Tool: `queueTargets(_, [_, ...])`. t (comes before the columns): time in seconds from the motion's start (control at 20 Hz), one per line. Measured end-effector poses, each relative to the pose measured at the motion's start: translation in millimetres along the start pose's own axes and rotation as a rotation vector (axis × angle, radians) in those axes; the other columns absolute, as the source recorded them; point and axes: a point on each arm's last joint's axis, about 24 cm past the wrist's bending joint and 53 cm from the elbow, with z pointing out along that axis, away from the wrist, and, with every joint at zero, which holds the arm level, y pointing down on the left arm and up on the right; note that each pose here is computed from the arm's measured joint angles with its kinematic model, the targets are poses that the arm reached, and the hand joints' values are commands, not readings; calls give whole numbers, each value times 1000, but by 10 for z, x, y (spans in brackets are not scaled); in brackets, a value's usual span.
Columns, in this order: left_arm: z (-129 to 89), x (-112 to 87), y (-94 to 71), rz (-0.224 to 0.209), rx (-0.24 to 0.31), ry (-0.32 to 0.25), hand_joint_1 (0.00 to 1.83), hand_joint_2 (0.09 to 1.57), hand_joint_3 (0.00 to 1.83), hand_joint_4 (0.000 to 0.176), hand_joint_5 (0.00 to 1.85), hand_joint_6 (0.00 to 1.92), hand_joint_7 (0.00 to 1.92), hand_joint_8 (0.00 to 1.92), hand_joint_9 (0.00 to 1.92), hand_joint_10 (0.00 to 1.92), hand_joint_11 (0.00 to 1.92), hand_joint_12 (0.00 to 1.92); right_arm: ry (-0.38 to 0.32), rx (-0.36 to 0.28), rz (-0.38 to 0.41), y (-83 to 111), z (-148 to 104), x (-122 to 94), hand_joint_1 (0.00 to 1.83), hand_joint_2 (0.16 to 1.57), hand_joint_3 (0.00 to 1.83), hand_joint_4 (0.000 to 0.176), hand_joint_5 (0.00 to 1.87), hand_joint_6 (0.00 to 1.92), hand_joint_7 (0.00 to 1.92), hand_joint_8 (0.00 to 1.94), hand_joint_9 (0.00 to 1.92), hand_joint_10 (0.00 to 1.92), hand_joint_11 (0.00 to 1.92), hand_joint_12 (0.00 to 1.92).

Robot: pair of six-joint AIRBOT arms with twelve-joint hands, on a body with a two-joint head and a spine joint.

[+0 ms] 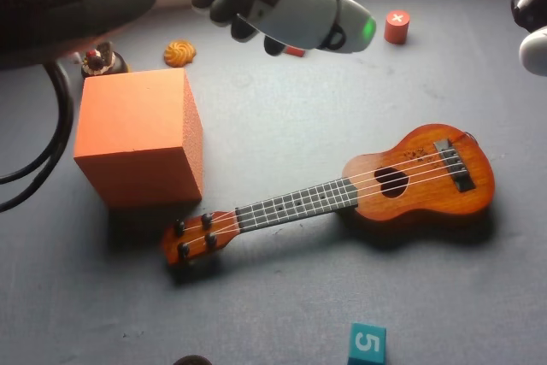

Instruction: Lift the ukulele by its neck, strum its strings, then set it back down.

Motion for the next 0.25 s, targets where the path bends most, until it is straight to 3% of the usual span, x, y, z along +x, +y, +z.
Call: queueTargets(0.25, [-21,-46,27,-8,-4,-9,0,1244,2,0,1010,1351,1189,1635,1169,1799,1027,1921,0,0,-1,-1,-1,-1,0,1349,0,0,952,1705,1150,1689,1155,1921,1054,1921])
